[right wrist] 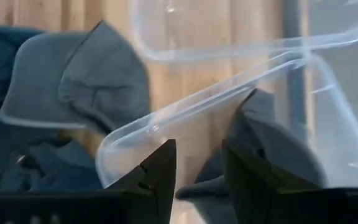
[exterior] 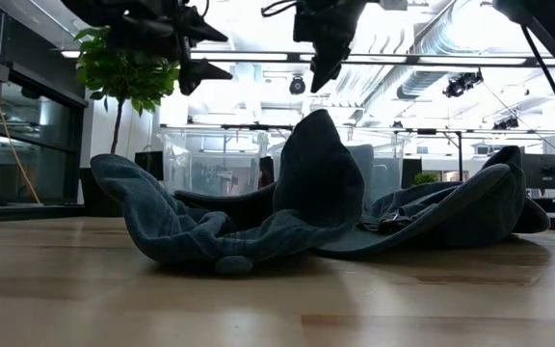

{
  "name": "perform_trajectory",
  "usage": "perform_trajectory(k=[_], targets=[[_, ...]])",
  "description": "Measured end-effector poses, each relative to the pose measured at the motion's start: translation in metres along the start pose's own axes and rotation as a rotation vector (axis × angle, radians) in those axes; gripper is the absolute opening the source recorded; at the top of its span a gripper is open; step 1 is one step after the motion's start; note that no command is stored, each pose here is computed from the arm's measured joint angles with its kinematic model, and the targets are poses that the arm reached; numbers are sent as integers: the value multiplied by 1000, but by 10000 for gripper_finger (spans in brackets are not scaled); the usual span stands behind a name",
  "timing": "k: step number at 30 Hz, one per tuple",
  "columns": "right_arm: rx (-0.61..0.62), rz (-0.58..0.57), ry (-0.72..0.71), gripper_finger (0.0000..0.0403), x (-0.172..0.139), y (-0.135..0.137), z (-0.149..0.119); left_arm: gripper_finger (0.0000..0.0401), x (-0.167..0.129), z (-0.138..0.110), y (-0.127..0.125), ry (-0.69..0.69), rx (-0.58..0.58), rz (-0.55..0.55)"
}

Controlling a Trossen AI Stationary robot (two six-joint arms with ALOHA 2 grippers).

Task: Pick & Place hat
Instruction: Put the gray cap into the right transparent bin

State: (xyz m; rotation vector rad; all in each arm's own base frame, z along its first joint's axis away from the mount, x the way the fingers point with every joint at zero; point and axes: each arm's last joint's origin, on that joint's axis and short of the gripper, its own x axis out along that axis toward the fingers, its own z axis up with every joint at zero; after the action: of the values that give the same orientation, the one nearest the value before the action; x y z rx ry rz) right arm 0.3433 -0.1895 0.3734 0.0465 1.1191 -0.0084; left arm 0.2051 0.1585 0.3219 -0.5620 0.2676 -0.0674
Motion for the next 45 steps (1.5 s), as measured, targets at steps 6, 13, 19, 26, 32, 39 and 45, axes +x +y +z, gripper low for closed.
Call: perform_trajectory(k=[6,13,19,26,32,39,45], targets=[[-40,36,21,112,4,19,5,255,14,-14,-17,95,-10,6],[-130,104,73,100,8,56,11,255,33,-33,-45,202,4,20],[-213,161,113,92,13,100,18,255,52,-50,-74,239,-20,72],[-192,180,127,82,7,152,20,255,70,-78,-122,227,-90,191],[-52,20,96,73,-19,187,13,255,79,-116,-162,180,-243,362],[-16,-164,87,71,-17,233,-6,255,91,-165,-178,134,-442,603],[30,-115,-14,71,9,254,-29,255,108,-176,-164,186,-540,677]])
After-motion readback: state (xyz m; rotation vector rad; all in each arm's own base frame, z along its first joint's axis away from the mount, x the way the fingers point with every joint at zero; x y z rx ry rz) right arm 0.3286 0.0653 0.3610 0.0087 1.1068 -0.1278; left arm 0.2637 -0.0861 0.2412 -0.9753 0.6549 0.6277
